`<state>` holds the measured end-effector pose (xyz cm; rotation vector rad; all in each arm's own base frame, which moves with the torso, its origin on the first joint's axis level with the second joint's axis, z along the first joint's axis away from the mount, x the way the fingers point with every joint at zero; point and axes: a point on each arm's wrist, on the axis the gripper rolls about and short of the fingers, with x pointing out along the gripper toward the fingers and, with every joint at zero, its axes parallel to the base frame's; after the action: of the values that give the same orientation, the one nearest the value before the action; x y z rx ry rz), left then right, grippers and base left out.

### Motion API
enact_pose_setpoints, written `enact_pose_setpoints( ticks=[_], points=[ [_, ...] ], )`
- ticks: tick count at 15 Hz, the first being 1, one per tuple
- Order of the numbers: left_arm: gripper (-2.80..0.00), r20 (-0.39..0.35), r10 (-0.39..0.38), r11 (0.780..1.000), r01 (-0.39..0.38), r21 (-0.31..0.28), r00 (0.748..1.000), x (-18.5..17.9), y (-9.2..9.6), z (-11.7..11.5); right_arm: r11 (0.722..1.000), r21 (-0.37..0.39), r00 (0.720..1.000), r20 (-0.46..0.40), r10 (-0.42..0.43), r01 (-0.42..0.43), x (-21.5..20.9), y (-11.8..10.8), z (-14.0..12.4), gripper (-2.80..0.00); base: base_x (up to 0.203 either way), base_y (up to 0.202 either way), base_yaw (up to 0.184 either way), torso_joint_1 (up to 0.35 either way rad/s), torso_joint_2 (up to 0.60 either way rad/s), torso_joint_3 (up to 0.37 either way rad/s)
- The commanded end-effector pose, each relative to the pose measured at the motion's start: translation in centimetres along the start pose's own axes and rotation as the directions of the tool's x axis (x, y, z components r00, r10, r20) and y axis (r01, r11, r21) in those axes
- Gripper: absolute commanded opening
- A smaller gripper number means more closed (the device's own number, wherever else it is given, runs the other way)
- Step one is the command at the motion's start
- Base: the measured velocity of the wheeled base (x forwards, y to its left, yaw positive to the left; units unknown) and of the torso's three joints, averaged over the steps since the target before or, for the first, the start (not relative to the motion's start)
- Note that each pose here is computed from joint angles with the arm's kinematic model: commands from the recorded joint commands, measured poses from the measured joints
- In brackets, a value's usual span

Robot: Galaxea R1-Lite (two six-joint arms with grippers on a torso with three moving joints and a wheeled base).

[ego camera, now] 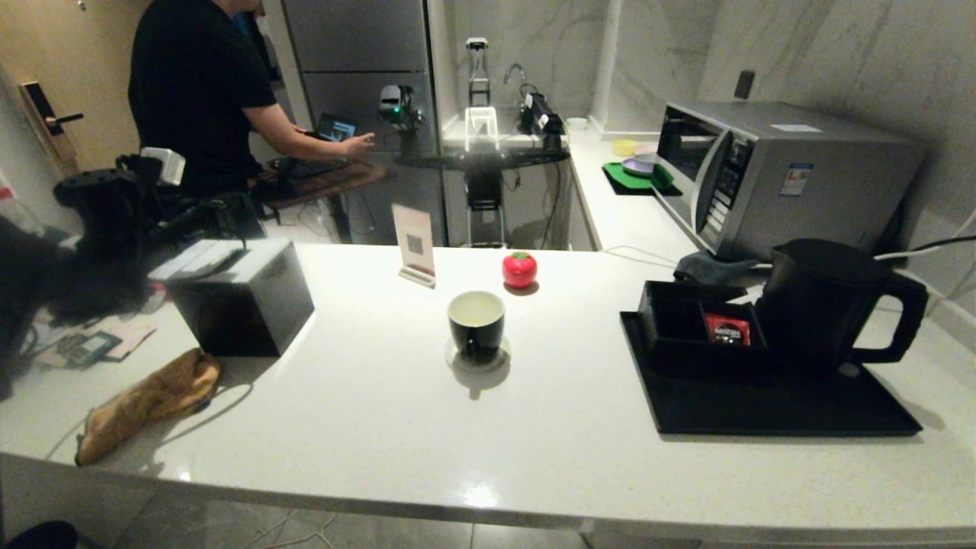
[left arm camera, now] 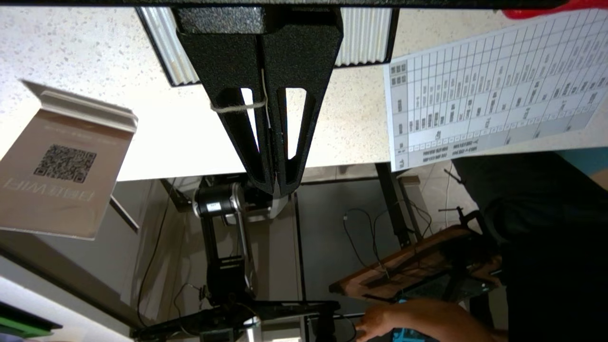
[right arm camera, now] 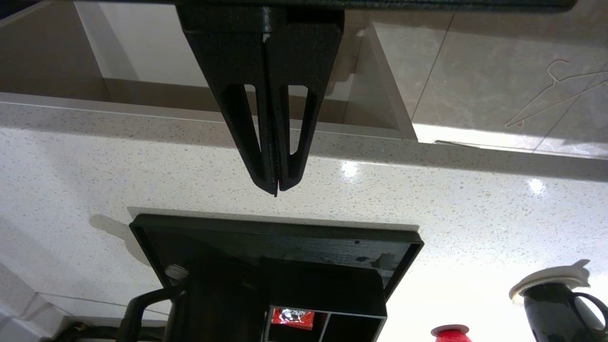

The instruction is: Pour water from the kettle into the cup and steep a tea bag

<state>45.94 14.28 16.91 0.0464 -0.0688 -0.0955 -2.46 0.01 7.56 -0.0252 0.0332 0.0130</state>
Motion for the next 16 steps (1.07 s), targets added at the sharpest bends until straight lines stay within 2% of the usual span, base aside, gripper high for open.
enact_pose_setpoints(
  ticks=[1,4,6,12,16],
  points=[
    [-2.8,0.022,-0.002,1.0,0.001,0.01,1.0,-0.1,0.0,0.9,1.0,-0.001,1.0,0.0,0.001,-0.001,0.0,0.0,0.0,-2.8,0.0,0.0,0.0,0.0,0.0,0.0],
    [-2.8,0.056,-0.002,1.0,0.0,0.026,0.998,-0.1,0.0,2.4,1.0,-0.001,1.0,-0.002,0.001,-0.001,0.0,0.0,0.0,-2.8,0.0,0.0,0.0,0.0,0.0,0.0],
    [-2.8,0.058,-0.002,1.0,0.0,0.027,0.998,-0.2,0.0,2.5,1.0,-0.001,1.0,-0.003,0.001,-0.001,0.0,0.0,0.0,-2.8,0.0,0.0,0.0,0.0,0.0,0.0],
    [-2.8,0.01,0.0,1.0,0.0,0.011,1.0,-0.5,-0.1,0.4,1.0,-0.001,1.0,-0.002,0.0,0.0,0.0,0.0,0.0,-2.8,0.0,0.0,0.0,0.0,0.0,0.0],
    [-2.8,0.016,0.003,1.0,-0.003,0.01,1.0,-1.1,-0.3,-0.9,1.0,-0.001,1.0,-0.002,0.001,-0.001,0.0,0.0,0.0,-2.8,0.0,0.0,0.0,0.0,0.0,0.0]
  ],
)
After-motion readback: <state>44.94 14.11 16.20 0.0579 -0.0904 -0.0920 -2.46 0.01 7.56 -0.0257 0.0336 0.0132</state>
